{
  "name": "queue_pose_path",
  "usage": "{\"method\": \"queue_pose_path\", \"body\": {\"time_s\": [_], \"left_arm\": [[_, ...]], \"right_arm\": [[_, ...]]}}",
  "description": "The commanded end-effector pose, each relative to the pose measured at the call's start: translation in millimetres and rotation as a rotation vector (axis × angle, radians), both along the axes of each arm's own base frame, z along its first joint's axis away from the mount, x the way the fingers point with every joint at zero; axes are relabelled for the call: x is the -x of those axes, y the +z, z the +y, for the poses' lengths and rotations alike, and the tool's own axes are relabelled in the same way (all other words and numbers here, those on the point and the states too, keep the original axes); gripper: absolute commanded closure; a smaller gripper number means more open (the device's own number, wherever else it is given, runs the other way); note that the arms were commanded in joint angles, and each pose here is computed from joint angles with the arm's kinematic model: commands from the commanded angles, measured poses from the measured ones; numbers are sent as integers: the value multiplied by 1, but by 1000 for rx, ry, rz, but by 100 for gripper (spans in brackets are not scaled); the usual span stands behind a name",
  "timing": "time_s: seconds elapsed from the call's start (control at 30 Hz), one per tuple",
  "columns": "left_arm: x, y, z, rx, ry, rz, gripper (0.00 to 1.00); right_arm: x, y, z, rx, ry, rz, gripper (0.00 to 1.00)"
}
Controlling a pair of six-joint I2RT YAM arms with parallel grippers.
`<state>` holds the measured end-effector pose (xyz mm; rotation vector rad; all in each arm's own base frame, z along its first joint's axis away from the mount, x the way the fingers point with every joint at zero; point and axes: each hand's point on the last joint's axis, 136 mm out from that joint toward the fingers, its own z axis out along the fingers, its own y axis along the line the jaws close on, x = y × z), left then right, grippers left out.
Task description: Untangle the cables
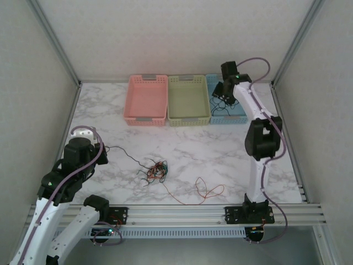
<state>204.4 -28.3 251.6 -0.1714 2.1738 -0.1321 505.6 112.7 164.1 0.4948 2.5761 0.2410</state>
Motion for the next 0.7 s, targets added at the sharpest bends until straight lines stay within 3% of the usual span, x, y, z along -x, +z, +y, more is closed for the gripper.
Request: {"method": "queue_pose_path", "body": {"time_s": [0.0, 0.23, 0.4, 0.67], "left_arm": [[-1, -4, -4, 22, -11, 11, 100], [0, -3, -3, 25, -11, 8, 100], [0, -3, -3, 26, -8, 7, 100], [-1, -4, -2, 25, -6, 9, 100]], "right_arm": [[33, 57, 41, -112, 144, -166, 47], [143, 60, 102, -177, 430, -244, 49], [214, 20, 161, -304, 623, -131, 54], [288, -51, 235, -278, 868, 81, 64]]}}
